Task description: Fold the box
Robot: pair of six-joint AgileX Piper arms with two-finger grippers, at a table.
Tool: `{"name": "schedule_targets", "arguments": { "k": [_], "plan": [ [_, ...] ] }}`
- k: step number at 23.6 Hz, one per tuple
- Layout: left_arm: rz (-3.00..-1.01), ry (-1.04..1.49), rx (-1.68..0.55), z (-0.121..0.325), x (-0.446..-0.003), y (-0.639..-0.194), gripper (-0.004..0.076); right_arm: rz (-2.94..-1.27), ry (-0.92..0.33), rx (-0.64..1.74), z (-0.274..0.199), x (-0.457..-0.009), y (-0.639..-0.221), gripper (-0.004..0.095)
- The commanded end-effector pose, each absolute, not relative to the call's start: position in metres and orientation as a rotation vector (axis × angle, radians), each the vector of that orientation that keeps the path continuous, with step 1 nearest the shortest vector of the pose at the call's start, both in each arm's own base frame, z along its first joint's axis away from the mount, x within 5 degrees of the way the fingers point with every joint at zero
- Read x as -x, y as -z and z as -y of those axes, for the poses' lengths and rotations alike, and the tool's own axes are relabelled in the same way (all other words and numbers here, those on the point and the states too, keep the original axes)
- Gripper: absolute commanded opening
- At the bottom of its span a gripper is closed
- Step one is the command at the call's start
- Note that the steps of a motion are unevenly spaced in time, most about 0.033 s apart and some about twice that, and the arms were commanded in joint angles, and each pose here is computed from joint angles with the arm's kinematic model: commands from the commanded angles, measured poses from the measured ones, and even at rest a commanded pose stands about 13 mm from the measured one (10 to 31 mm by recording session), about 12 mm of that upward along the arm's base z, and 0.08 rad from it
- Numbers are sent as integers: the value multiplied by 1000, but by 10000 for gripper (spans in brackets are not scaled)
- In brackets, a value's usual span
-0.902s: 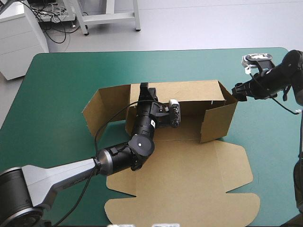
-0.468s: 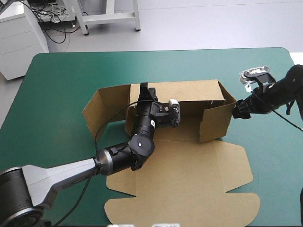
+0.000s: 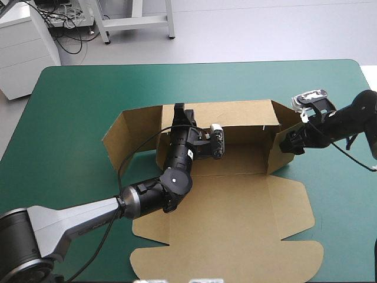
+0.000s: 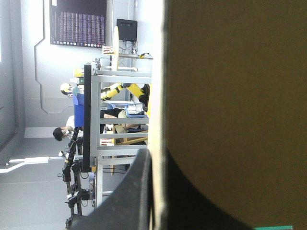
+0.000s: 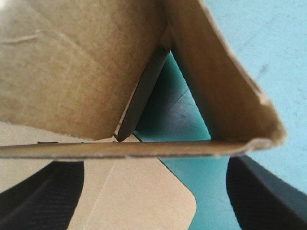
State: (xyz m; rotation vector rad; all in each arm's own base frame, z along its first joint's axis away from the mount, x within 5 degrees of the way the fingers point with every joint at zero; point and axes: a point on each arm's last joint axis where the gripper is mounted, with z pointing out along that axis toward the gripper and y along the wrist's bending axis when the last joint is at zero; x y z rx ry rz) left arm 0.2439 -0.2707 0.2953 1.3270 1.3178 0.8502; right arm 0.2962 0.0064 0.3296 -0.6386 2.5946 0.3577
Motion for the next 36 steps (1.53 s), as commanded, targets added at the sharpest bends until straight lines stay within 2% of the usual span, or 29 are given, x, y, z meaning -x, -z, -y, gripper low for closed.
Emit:
{"name": "schedule_targets", "arguments": {
  "k": [1, 5, 20, 30, 33, 36],
  "plan": [
    [-1222, -902, -1222, 264, -241, -330, -32, -2512, -362, 620, -8, -291, -345, 739],
    [-1218, -894, -1229, 265, -241, -329, -32, -2497, -412, 628, -12, -291, -342, 738],
    [-1216, -891, -1232, 265, -241, -329, -32, -2453, -353, 606, -9, -296, -343, 737],
    [-1217, -887, -1231, 265, -241, -329, -32, -2426, -556, 655, -22, -288, -348, 736],
    [-1217, -887, -1231, 265, -241, -329, -32, -2408, -564, 680, -30, -279, -344, 736],
    [-1217, -887, -1231, 265, -241, -329, -32, -2369, -517, 670, -39, -270, -331, 734]
  ]
}}
